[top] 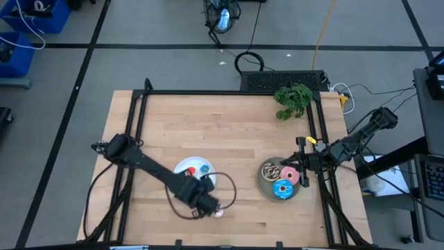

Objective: Pick & Place donuts
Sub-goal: Put the small brown donut on the white plate

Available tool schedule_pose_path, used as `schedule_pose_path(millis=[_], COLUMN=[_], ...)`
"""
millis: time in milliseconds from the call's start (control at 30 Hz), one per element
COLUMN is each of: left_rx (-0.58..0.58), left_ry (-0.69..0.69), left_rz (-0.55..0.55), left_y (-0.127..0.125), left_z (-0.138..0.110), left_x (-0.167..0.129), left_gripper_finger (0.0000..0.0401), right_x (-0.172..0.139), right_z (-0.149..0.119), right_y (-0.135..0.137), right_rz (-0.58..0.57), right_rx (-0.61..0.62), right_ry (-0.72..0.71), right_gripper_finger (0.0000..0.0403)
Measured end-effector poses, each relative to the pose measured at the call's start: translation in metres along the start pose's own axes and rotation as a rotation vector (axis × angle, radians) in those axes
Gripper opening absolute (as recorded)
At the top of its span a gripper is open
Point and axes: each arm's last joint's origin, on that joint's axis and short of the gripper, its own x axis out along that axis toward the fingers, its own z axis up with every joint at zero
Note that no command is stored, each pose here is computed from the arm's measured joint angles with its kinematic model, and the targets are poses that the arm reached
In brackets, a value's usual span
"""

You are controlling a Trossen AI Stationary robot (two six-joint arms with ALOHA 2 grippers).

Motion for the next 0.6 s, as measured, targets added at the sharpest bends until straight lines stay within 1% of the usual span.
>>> schedule_pose_path(millis=[133, 333, 467, 600], left_rx=[0.035, 0.089, 0.099, 0.100], left_ry=[0.011, -0.026, -0.040, -0.029], left_rz=[0.003, -0.027, -0.079, -0.117], left_y=[0.015, 0.031, 0.036, 0.040], left_z=[0.019, 0.043, 0.051, 0.053], left_x=[0.006, 0.023, 0.040, 0.055], left_gripper_finger=[0.0147, 0.0147, 0.0147, 0.0147], right_x=[0.000, 0.000, 0.000, 0.000], right_z=[0.000, 0.000, 0.000, 0.000], right_y=[0.000, 0.000, 0.000, 0.000], right_rz=[0.000, 0.000, 0.000, 0.000], right_rx=[0.000, 0.000, 0.000, -0.001], right_ry=[0.000, 0.000, 0.000, 0.000], right_gripper_finger=[0.0000, 0.0000, 0.0000, 0.0000])
